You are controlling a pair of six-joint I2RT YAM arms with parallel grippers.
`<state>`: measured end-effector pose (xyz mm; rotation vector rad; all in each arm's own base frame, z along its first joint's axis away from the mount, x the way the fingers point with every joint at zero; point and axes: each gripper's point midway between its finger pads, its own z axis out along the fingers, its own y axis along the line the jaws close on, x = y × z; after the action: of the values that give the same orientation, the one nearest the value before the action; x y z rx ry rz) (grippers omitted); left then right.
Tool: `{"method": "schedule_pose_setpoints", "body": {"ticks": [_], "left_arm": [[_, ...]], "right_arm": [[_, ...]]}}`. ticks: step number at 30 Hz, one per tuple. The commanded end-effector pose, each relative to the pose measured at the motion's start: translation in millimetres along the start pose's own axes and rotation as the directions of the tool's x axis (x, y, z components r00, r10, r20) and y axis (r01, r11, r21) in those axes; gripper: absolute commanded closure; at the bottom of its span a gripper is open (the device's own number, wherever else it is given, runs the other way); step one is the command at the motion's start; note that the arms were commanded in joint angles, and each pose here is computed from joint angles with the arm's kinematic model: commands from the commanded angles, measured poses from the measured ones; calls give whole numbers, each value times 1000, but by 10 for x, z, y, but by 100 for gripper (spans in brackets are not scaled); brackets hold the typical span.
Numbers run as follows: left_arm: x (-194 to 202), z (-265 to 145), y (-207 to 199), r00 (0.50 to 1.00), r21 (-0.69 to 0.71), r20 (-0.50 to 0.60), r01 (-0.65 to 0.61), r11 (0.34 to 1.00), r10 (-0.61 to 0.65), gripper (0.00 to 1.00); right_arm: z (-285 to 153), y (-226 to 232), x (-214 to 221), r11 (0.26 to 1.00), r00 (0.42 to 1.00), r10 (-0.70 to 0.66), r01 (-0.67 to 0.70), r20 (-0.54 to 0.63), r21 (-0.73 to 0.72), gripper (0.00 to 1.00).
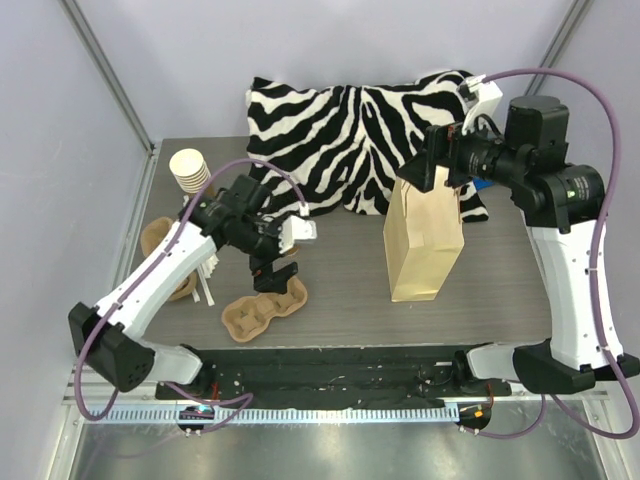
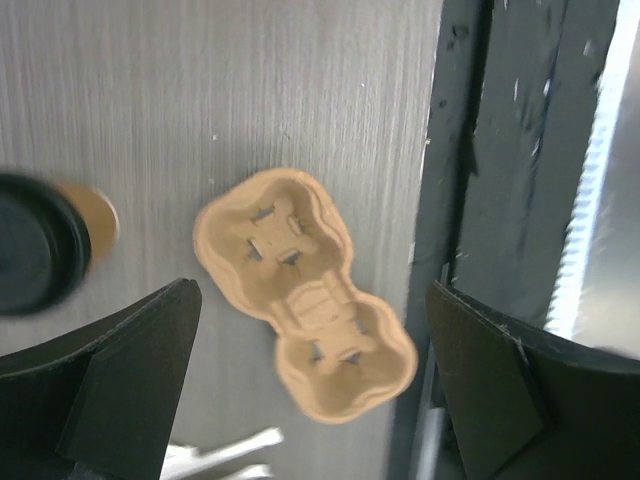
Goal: Pack the takeout coffee
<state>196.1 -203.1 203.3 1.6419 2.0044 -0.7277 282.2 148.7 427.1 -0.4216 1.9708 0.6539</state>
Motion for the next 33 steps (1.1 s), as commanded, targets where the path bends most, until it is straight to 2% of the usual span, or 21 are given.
{"method": "schedule_pose_setpoints", "body": {"ticks": [1,2,5,6,12,15,19,26,31,33], "left_arm": [[37,176,119,949,76,-95,-296,952,302,1],[66,230,158,920,110,-104,-366,924,377,5],[181,424,171,882,212,-121,-425,880,455,11],[190,472,183,852,237,-105,-479,845,512,12],[300,845,338,781,311,-138,-551,775,610,22],[369,968,404,772,348,-160,-539,767,616,30],[478,1103,503,755,380,-193,-531,757,627,33],[616,1267,574,741,409,-209,-527,745,639,39],[650,1321,590,740,414,-209,-525,743,639,56],[662,1326,579,741,419,-206,-523,742,639,60]], "right_arm": [[-183,-131,-243,989,988,-125,117,86,95,0],[-171,-152,-231,990,990,-111,103,84,98,0],[-125,-163,-150,999,996,-29,25,85,43,0],[-132,-151,-135,999,996,6,-8,88,31,0],[-184,-369,-112,995,993,78,-84,87,60,0],[-181,-394,-85,991,988,120,-125,92,49,0],[-189,-472,-55,982,979,177,-182,96,43,0],[-192,-485,-60,981,978,184,-189,97,40,0],[-176,-537,-89,984,981,165,-171,101,58,0],[-199,-618,-200,986,985,119,-132,124,101,0]]}}
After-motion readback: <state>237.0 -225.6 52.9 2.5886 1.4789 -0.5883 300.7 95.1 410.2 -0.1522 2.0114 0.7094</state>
